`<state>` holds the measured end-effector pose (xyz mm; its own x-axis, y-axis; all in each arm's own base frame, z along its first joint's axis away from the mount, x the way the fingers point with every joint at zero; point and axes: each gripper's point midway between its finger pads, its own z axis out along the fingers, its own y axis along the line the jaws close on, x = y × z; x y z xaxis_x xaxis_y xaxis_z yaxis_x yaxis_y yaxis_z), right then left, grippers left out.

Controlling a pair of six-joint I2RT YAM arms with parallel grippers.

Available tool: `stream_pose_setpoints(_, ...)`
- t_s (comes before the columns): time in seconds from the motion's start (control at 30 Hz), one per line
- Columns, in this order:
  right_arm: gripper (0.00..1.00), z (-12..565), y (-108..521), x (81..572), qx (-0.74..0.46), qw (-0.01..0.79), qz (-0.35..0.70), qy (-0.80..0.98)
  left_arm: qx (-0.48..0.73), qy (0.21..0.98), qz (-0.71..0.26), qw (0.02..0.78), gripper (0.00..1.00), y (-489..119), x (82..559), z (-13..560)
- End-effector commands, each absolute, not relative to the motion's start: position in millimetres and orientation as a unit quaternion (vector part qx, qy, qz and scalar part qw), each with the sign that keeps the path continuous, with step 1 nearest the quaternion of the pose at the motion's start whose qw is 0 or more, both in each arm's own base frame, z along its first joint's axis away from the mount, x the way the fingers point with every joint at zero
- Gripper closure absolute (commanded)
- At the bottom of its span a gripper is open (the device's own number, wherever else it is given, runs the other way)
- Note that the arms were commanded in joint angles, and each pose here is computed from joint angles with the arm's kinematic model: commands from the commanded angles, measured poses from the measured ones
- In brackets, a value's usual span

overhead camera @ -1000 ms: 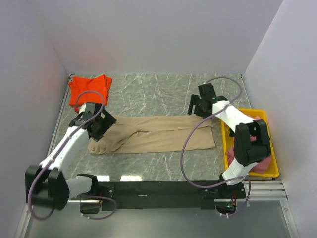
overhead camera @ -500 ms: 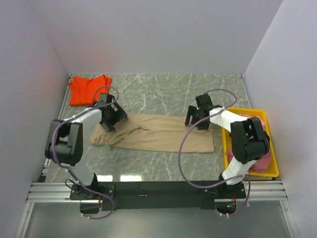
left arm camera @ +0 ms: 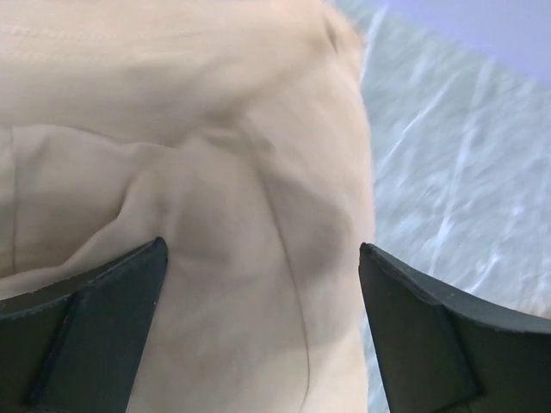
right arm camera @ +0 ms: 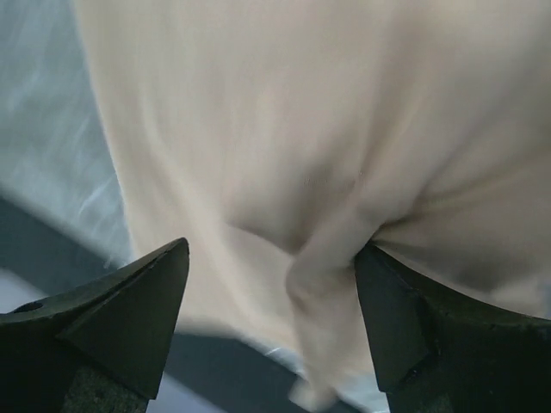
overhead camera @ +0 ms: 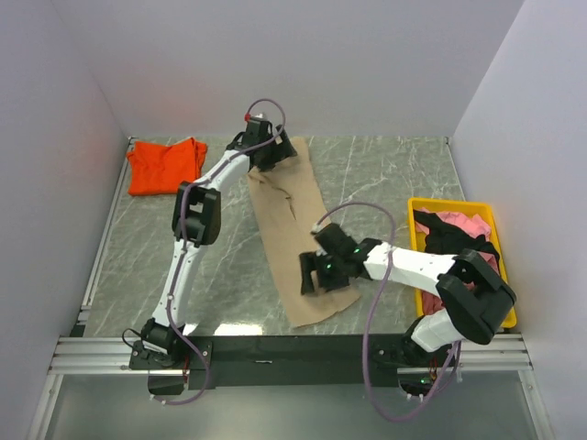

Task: Fold and stack the t-shirts
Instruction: Fold the tshirt

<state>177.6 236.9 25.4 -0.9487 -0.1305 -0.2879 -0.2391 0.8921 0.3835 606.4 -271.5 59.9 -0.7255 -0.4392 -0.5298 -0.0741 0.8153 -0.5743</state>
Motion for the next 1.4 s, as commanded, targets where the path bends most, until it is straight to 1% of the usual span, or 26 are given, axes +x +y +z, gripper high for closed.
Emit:
stream_pose_setpoints(0.0,0.16,13.6,253.2,96.6,-0.151,0.003,0.222,0.963,-0.113,0.881,-0.304,0.343,0.01,-286.3,622.9,51.5)
stream_pose_setpoints(0.03,0.16,19.4,266.8,96.7,-0.163,0.011,0.25,0.954,-0.125,0.876,-0.311,0.346,0.01,-286.2,623.9,47.4)
stream_pose_setpoints(0.07,0.16,22.4,273.5,94.0,-0.17,0.009,0.262,0.95,-0.126,0.856,-0.326,0.382,0.01,-288.4,636.7,62.5)
stream_pose_setpoints(0.1,0.16,28.6,283.1,92.1,-0.179,0.009,0.276,0.944,-0.135,0.85,-0.323,0.393,0.01,-285.8,640.7,66.4)
stream_pose_setpoints(0.33,0.16,48.1,296.1,85.4,-0.232,0.03,0.266,0.935,-0.163,0.818,-0.313,0.455,0.01,-276.5,666.9,103.2)
stream_pose_setpoints(0.5,0.16,82.0,305.5,90.9,-0.255,0.082,0.291,0.918,-0.181,0.807,-0.299,0.476,0.01,-268.9,676.1,108.5)
stream_pose_setpoints(0.6,0.16,103.7,307.5,94.4,-0.258,0.118,0.312,0.907,-0.19,0.793,-0.29,0.501,0.01,-263.0,685.1,125.0)
stream_pose_setpoints(0.73,0.14,124.9,290.8,115.4,-0.227,0.187,0.285,0.913,-0.167,0.751,-0.315,0.556,0.01,-264.8,688.1,204.8)
stream_pose_setpoints(0.77,0.11,130.5,283.2,130.7,-0.198,0.217,0.265,0.919,-0.162,0.747,-0.317,0.561,0.01,-264.8,684.0,221.1)
stream_pose_setpoints(0.8,0.1,134.6,273.7,134.4,-0.183,0.224,0.256,0.922,-0.155,0.738,-0.324,0.571,0.01,-261.4,673.5,253.4)
stream_pose_setpoints(0.87,0.08,131.5,262.4,140.2,-0.149,0.224,0.251,0.93,-0.135,0.736,-0.338,0.57,0.01,-263.1,653.6,282.2)
stream_pose_setpoints(0.9,0.08,131.9,254.1,147.6,-0.126,0.225,0.252,0.933,-0.13,0.721,-0.349,0.585,0.01,-258.1,631.7,329.8)
stream_pose_setpoints(0.93,0.08,127.6,249.7,149.2,-0.115,0.219,0.252,0.935,-0.14,0.746,-0.336,0.558,0.01,-253.8,618.6,309.8)
stream_pose_setpoints(0.97,0.08,116.9,241.4,148.3,-0.096,0.206,0.246,0.942,-0.146,0.756,-0.331,0.545,0.01,-252.6,603.4,310.1)
stream_pose_setpoints(1.0,0.07,112.4,237.0,148.1,-0.085,0.194,0.25,0.945,-0.144,0.755,-0.335,0.545,0.01,-244.7,573.9,340.8)
stream_pose_setpoints(1.03,0.08,108.4,229.4,152.7,-0.066,0.189,0.248,0.948,-0.146,0.789,-0.319,0.504,0.01,-244.3,552.8,299.7)
stream_pose_setpoints(1.07,0.07,99.0,221.7,150.6,-0.056,0.179,0.242,0.952,-0.152,0.8,-0.313,0.488,0.01,-241.2,534.2,291.4)
stream_pose_setpoints(1.1,0.07,94.9,217.2,149.8,-0.053,0.174,0.239,0.954,-0.157,0.795,-0.321,0.49,0.01,-233.8,502.6,313.4)
stream_pose_setpoints(1.13,0.07,91.0,212.9,148.3,-0.051,0.172,0.233,0.956,-0.162,0.829,-0.302,0.441,0.01,-234.3,472.3,257.8)
stream_pose_setpoints(1.17,0.07,83.6,207.2,144.7,-0.056,0.167,0.222,0.959,-0.17,0.834,-0.293,0.436,0.01,-229.0,453.4,246.1)
stream_pose_setpoints(1.2,0.07,80.3,203.0,140.6,-0.059,0.16,0.217,0.961,-0.174,0.822,-0.313,0.444,0.01,-225.5,425.3,262.3)
stream_pose_setpoints(1.23,0.07,77.9,201.6,136.7,-0.063,0.155,0.218,0.961,-0.17,0.847,-0.301,0.403,0.01,-227.8,392.2,213.1)
stream_pose_setpoints(1.27,0.07,66.1,196.0,127.0,-0.066,0.139,0.214,0.965,-0.168,0.854,-0.304,0.387,0.01,-228.4,372.1,202.3)
stream_pose_setpoints(1.3,0.07,63.5,195.2,122.1,-0.065,0.134,0.221,0.964,-0.174,0.849,-0.315,0.386,0.01,-226.4,350.7,209.2)
stream_pose_setpoints(1.33,0.07,60.4,195.1,115.1,-0.065,0.119,0.229,0.964,-0.17,0.879,-0.289,0.339,0.01,-226.4,314.9,169.4)
stream_pose_setpoints(1.37,0.07,54.3,191.9,107.0,-0.064,0.106,0.23,0.965,-0.179,0.884,-0.285,0.323,0.01,-225.4,297.0,159.6)
